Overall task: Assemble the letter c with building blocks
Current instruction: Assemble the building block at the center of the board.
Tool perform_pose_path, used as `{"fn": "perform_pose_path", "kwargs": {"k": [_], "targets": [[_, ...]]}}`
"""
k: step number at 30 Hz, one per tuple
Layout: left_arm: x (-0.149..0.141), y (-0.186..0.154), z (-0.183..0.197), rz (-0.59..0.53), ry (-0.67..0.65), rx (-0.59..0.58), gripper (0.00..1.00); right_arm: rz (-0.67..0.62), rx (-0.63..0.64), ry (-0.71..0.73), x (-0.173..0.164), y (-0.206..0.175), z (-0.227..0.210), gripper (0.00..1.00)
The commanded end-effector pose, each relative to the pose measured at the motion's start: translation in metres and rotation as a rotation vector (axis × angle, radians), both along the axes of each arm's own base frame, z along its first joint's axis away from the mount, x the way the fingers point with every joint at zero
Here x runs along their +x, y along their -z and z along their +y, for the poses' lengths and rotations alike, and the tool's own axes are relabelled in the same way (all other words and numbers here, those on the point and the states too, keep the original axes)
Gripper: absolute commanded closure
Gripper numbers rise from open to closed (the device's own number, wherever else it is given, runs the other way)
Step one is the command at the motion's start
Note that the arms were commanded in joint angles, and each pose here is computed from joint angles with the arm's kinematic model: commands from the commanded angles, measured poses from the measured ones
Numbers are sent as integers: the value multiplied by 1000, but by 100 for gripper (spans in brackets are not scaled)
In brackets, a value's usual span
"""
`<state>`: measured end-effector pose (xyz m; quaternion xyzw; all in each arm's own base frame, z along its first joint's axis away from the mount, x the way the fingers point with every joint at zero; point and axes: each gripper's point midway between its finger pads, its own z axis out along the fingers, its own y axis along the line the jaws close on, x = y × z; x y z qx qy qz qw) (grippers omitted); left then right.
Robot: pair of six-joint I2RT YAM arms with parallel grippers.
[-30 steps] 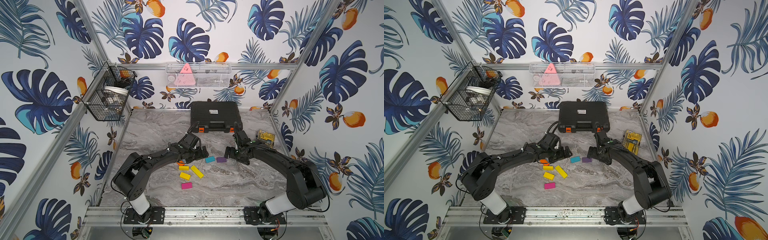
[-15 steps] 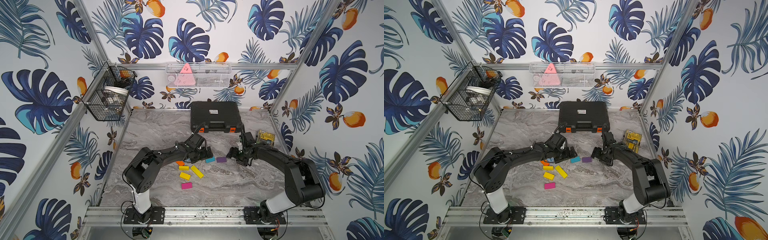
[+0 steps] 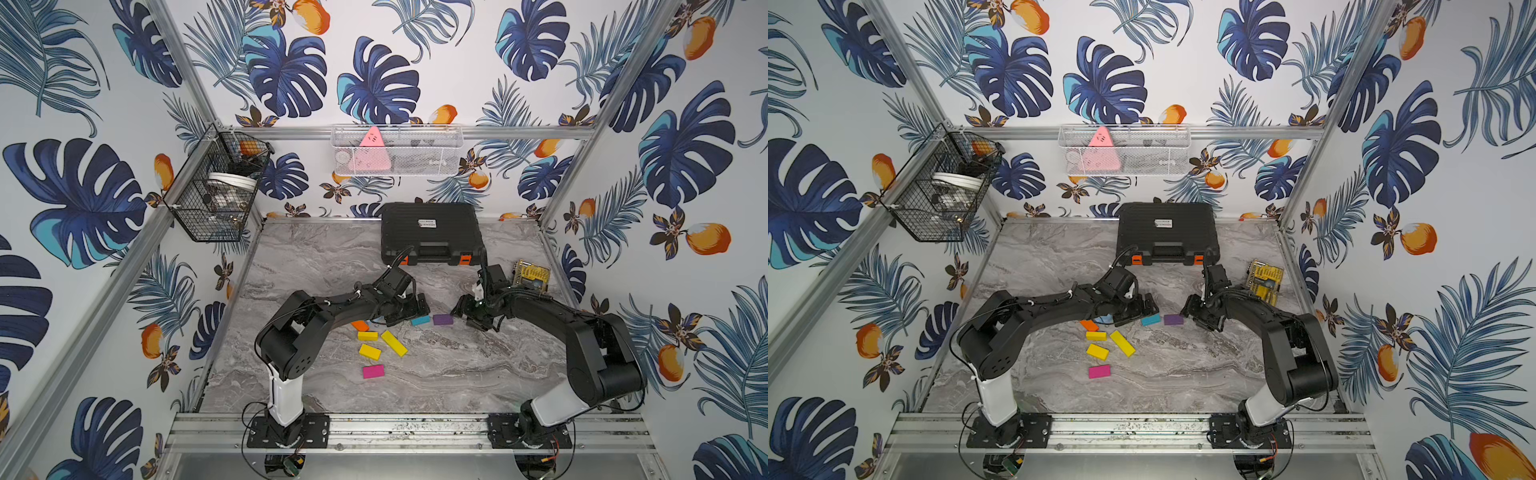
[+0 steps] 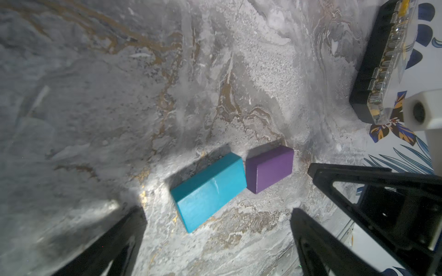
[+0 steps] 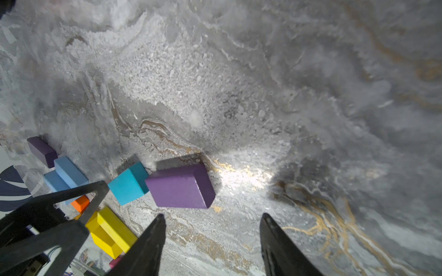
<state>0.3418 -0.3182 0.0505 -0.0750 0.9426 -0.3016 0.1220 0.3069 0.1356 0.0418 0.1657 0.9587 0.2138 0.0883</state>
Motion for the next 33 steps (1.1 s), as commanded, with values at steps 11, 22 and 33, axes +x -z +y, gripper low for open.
{"fn": "perform_pose_path", "kwargs": {"k": [11, 22, 33], "targets": [[12, -3, -17, -9, 9, -38, 1, -3, 20, -7, 2, 4, 4, 42], [14, -1, -25, -6, 19, -53, 1, 0, 33, -8, 3, 6, 6, 44], [17, 0, -30, -9, 24, -57, 1, 1, 38, -11, 3, 7, 7, 45]]}}
